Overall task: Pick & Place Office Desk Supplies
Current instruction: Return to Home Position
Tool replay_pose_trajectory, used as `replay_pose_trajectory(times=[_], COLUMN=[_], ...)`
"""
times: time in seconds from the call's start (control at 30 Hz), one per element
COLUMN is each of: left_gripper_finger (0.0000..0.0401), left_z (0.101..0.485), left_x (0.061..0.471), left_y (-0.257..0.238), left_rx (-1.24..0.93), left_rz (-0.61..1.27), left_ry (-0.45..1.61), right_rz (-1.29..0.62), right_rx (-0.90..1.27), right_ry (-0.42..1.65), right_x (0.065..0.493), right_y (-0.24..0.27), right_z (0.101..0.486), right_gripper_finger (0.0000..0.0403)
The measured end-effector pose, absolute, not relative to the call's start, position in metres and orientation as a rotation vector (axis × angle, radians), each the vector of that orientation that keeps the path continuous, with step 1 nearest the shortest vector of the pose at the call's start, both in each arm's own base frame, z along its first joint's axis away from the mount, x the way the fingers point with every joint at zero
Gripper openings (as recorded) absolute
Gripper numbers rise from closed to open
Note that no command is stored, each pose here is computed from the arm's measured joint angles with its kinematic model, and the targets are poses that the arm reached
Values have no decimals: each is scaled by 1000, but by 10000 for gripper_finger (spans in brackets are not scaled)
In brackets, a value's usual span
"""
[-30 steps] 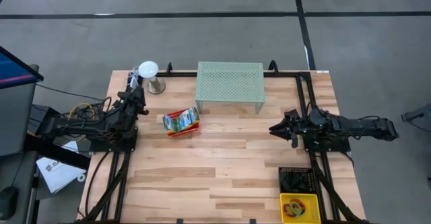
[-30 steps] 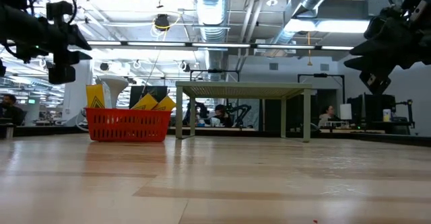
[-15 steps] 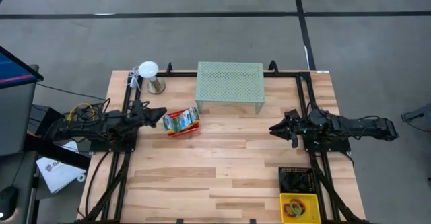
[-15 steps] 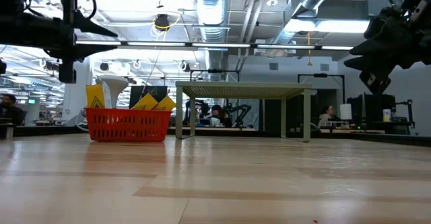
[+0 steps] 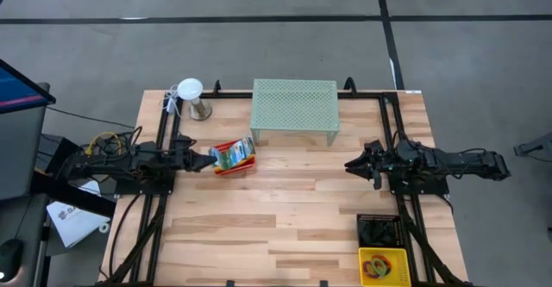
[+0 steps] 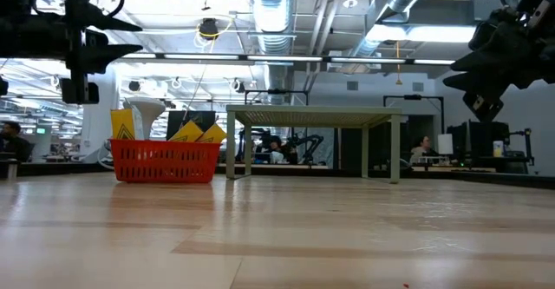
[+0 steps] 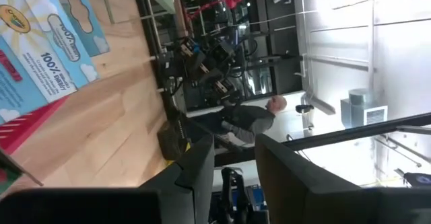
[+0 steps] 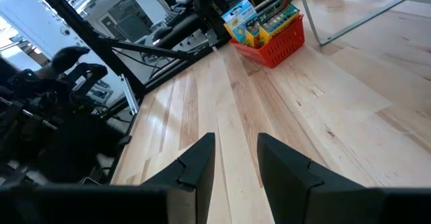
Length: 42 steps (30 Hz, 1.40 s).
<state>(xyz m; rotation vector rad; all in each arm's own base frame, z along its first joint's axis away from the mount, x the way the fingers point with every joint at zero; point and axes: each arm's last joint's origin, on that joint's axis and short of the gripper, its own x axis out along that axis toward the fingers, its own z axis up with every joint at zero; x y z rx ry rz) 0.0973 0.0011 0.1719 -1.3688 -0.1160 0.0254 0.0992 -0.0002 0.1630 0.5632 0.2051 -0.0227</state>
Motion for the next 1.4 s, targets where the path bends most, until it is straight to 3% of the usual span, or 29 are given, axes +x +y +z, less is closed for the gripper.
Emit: replay_pose_trajectory(times=[1.4], left_gripper_finger=[104], left_z=[157], left_x=[108], left_y=[1], left_rx=[-1356], left_rz=[148], left_ry=[35], right_rz=[-23], right_rx=[563], right_ry=[206], right_x=[99], right_y=[0], right_z=[163], right_gripper_finger=[109])
